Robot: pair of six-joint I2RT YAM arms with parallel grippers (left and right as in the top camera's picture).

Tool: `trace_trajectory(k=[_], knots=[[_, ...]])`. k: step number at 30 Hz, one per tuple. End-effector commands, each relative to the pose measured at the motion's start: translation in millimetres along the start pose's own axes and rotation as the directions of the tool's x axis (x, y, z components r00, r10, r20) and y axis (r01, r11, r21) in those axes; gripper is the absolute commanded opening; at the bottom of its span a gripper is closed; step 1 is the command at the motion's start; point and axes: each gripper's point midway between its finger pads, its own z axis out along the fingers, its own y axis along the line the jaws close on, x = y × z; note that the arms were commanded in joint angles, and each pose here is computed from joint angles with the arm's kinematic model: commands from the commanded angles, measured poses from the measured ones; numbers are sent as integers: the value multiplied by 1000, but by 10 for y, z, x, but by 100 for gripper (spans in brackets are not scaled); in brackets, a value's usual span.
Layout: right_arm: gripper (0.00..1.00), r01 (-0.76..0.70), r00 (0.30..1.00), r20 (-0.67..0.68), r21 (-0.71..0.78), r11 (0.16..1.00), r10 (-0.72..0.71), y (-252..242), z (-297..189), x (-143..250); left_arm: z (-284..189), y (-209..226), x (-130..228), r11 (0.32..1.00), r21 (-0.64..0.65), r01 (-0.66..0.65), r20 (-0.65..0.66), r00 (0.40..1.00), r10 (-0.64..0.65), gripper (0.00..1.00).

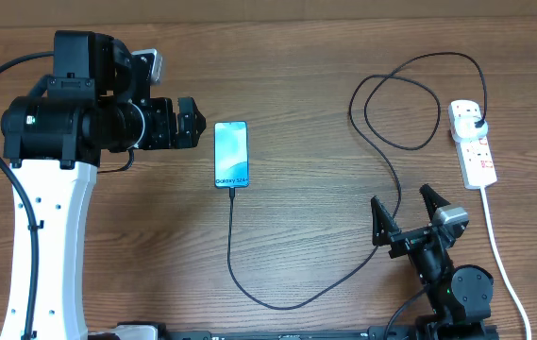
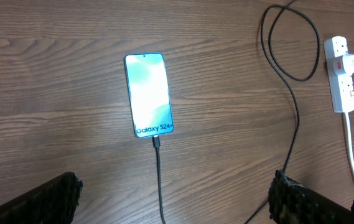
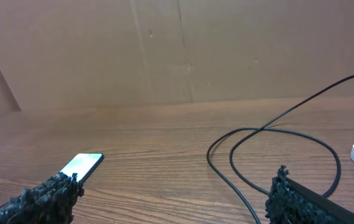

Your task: Plug charger to phone and switch on socket

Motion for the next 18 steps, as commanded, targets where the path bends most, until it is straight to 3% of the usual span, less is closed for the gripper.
trace_trajectory(k=[1,13,18], knots=[[100,-6,1000,3,1,1000,6,-7,1,20,-81,-33,-40,1000,1,-22,30,999,22,99],[100,-5,1000,4,1,1000,5,-7,1,19,-86,-34,-40,1000,1,-22,31,999,22,100],[100,-6,1000,3,1,1000,6,-7,1,20,-294,-94,-9,999,1,-41,85,996,41,100]])
